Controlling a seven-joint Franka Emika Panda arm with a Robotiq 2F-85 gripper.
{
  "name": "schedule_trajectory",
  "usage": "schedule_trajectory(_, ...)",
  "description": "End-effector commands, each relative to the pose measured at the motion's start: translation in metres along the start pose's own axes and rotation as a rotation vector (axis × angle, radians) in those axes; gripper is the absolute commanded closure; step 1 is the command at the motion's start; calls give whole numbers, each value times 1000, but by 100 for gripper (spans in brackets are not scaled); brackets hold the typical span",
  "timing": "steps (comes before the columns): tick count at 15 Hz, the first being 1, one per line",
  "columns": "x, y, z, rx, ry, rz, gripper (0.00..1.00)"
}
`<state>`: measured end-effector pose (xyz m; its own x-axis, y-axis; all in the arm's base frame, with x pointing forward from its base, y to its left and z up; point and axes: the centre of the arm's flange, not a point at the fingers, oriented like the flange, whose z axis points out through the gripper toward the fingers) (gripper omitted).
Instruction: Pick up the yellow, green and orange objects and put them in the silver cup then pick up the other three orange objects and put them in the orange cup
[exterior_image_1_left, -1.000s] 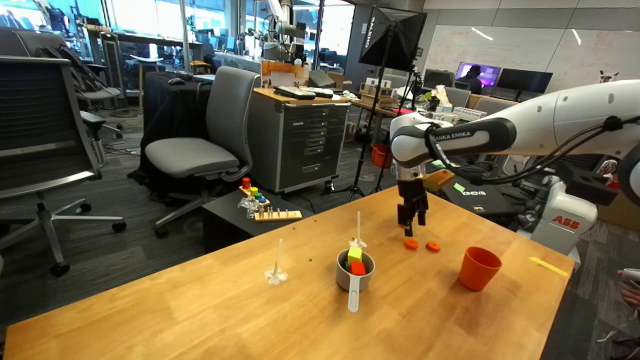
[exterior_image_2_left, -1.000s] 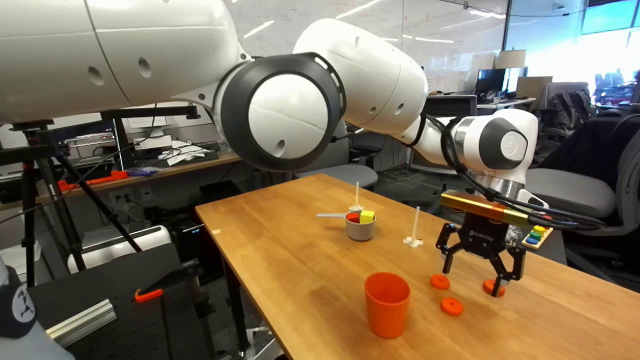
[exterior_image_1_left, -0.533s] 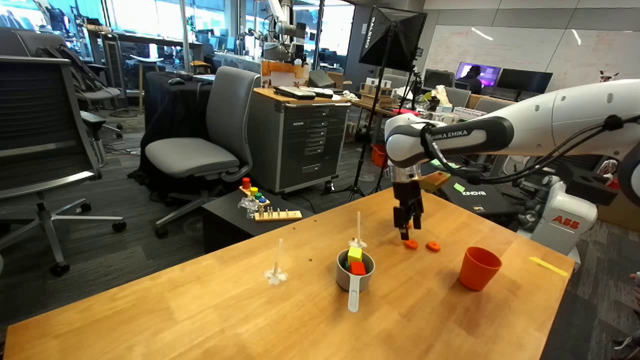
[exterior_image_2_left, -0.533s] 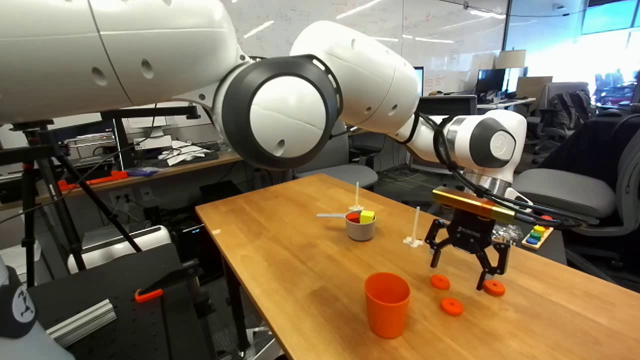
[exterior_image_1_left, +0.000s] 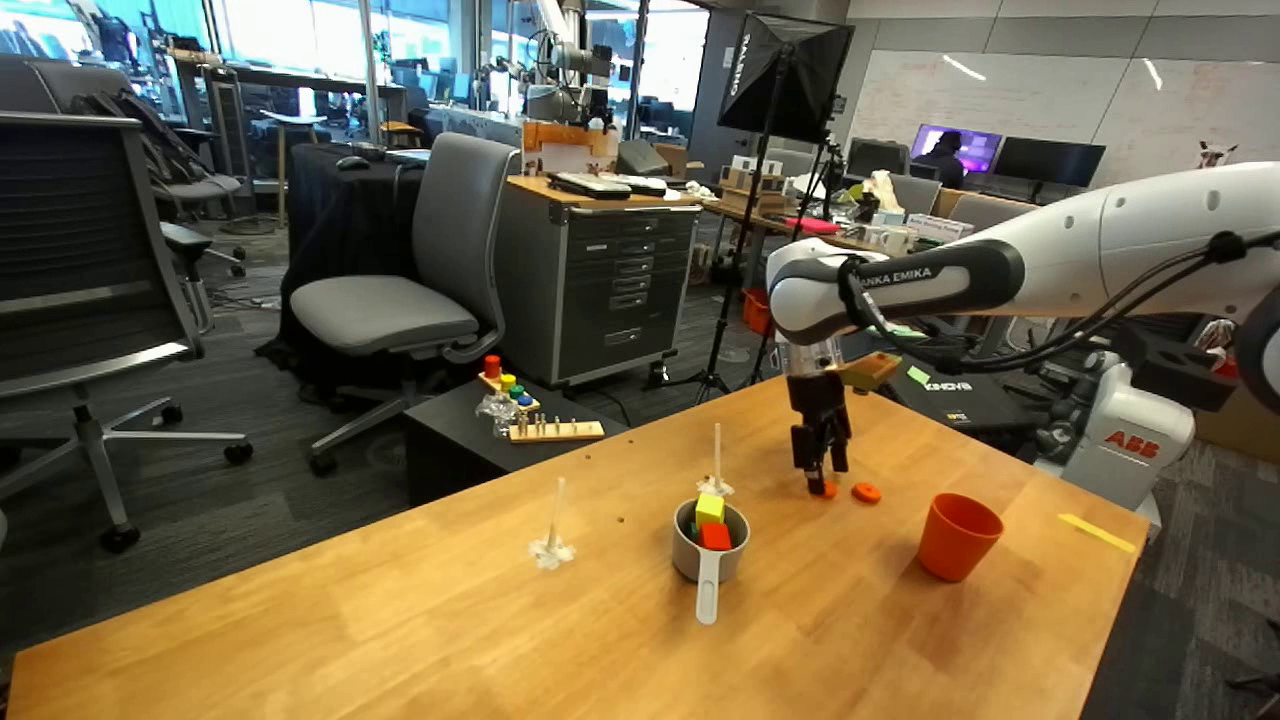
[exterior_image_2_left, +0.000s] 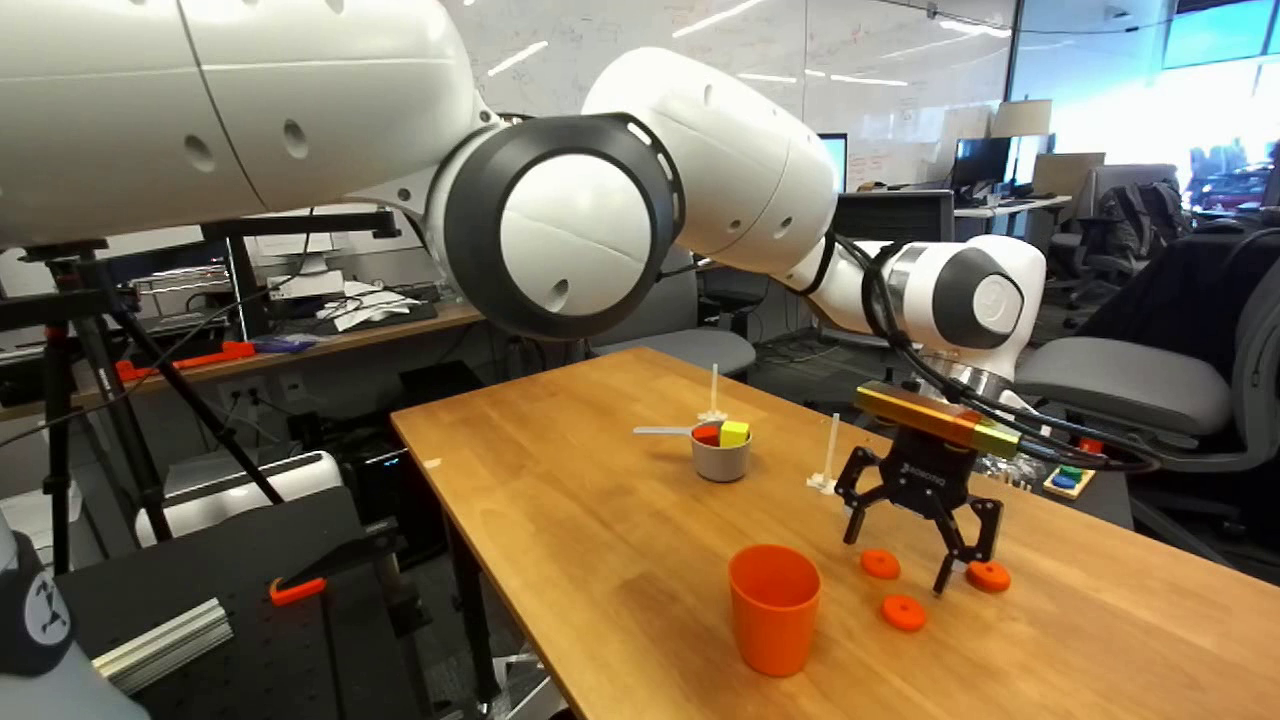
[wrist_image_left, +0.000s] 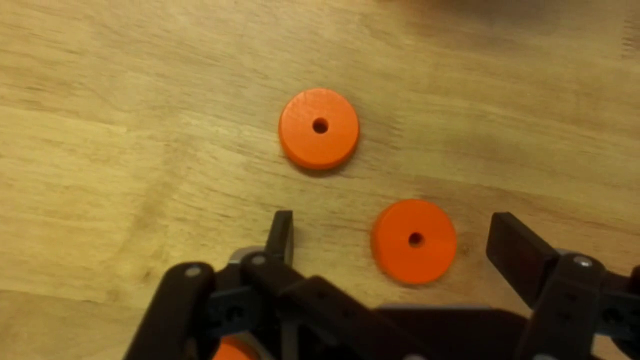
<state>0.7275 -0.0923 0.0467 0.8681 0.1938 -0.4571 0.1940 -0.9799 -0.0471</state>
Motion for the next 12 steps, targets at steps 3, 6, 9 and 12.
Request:
schedule_trajectory(3,19,-6,3,8,-27,-36,0)
schedule_trajectory(6,18,-7,3,-6,-23,-42,28)
schedule_trajectory(9,15,-4,-1,-11,-17,-39,47)
schedule_trajectory(12,8,8,-6,3,-4,-23,72)
